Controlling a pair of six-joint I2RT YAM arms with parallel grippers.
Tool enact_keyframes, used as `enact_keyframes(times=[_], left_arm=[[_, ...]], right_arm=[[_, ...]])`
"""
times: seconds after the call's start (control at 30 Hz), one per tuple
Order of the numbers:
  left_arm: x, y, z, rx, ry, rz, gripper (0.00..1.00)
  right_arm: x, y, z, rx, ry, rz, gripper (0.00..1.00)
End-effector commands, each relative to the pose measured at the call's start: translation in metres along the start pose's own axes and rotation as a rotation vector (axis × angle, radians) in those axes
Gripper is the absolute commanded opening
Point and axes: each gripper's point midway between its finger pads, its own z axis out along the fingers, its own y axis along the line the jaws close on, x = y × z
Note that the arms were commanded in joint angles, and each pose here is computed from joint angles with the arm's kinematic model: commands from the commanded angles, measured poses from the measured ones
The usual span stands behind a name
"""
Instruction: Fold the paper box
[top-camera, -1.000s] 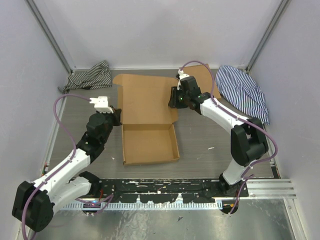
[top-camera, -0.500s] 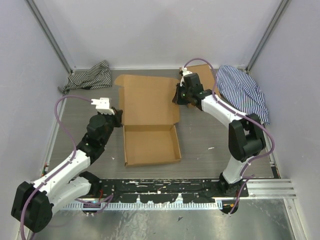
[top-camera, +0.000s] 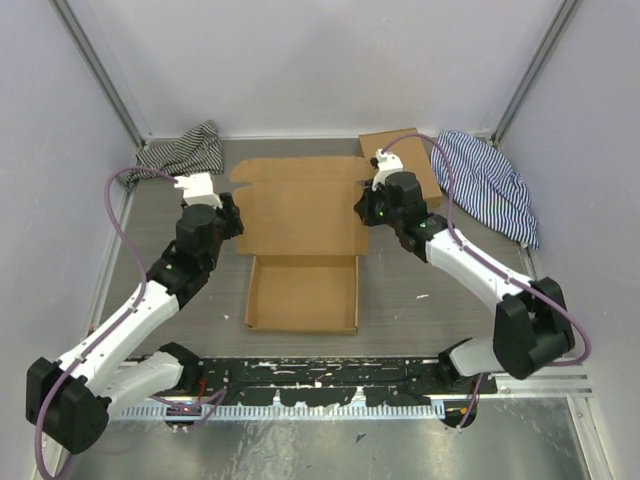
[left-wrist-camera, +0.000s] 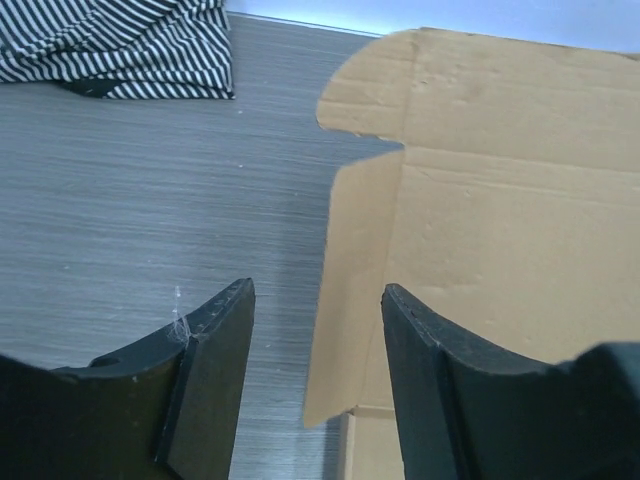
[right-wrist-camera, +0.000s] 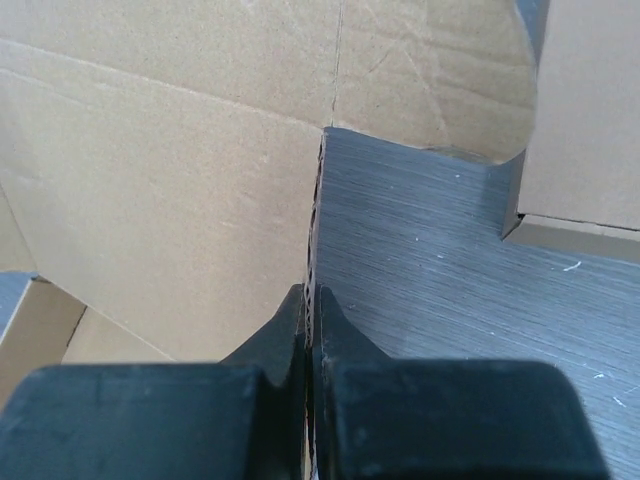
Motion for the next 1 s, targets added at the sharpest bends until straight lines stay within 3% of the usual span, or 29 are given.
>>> enact_keyframes(times=[0.0, 0.2, 0.63, 0.97], left_arm=[[-0.02, 0.013, -0.013, -0.071, -0.023, -0.019, 0.62], [-0.034, -0.005, -0.021, 0.025, -0.008, -0.027, 0.64], [0.0, -0.009, 0.0, -0.015, 0.169, 0.042, 0.59], [0.003, -0.01, 0.015, -0.05, 0.186, 0.083, 0.56]], right_arm=[[-0.042, 0.022, -0.029, -0.078, -0.22, -0.142, 0.02], [-0.039, 0.033, -0.053, -0.144, -0.246, -0.171, 0.02], [-0.03, 0.043, -0.068, -0.202, -0.252, -0.169, 0.03], [-0.028, 0.046, -0.074, -0.223, -0.244, -0.178, 0.03]])
